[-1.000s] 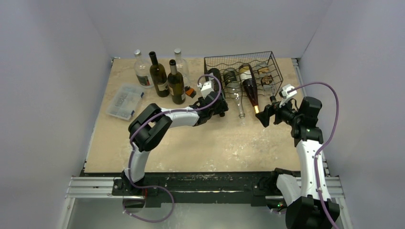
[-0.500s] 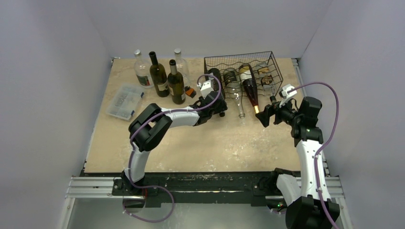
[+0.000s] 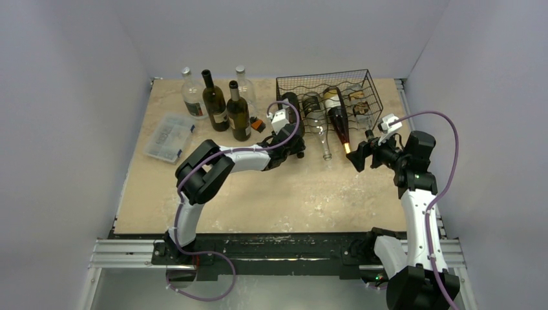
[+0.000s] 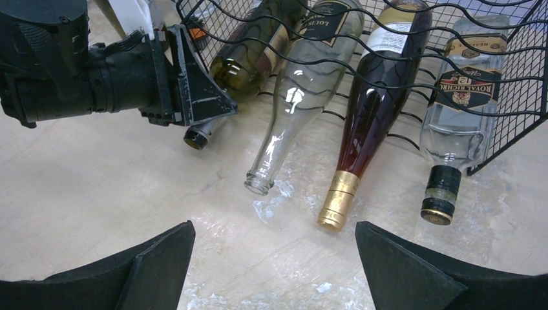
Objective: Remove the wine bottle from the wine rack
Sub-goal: Pick up the wine bottle from the wine rack.
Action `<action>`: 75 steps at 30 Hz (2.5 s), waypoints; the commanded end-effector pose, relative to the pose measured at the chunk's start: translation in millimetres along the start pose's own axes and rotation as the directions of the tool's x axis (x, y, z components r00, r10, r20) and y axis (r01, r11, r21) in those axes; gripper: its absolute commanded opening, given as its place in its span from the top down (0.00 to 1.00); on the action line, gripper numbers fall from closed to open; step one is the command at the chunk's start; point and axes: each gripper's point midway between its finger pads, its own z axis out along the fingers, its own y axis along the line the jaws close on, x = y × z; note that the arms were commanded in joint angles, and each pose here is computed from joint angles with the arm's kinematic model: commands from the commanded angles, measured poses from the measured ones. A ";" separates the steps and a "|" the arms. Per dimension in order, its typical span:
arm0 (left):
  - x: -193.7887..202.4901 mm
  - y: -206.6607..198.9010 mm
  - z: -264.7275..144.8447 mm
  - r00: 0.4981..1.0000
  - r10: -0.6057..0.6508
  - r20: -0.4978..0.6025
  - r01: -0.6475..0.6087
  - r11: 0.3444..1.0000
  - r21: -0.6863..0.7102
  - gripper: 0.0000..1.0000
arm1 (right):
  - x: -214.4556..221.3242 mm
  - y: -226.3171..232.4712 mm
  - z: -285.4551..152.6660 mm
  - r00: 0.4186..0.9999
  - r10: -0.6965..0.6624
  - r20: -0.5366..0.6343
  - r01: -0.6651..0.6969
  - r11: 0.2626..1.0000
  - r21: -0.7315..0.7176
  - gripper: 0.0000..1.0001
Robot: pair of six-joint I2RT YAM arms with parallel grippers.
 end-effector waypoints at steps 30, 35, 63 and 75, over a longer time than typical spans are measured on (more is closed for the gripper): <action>-36.7 -39.9 -33.2 0.984 0.069 0.164 -0.077 0.996 0.043 1.00 | -17.6 -7.5 -4.8 0.997 -0.058 0.041 0.057 0.997 0.045 0.01; -34.5 -39.4 -40.8 0.985 0.051 0.164 -0.061 0.997 0.056 1.00 | -17.5 -7.9 -5.0 0.997 -0.059 0.041 0.057 0.997 0.047 0.01; -15.1 -21.6 -99.6 0.983 0.053 0.174 -0.072 0.992 0.103 1.00 | -17.2 -9.7 -6.9 0.997 -0.070 0.044 0.067 0.996 0.066 0.01; -7.2 -11.9 -118.9 0.983 0.059 0.175 -0.077 0.992 0.097 1.00 | -17.2 -10.2 -7.4 0.996 -0.072 0.045 0.069 0.995 0.073 0.01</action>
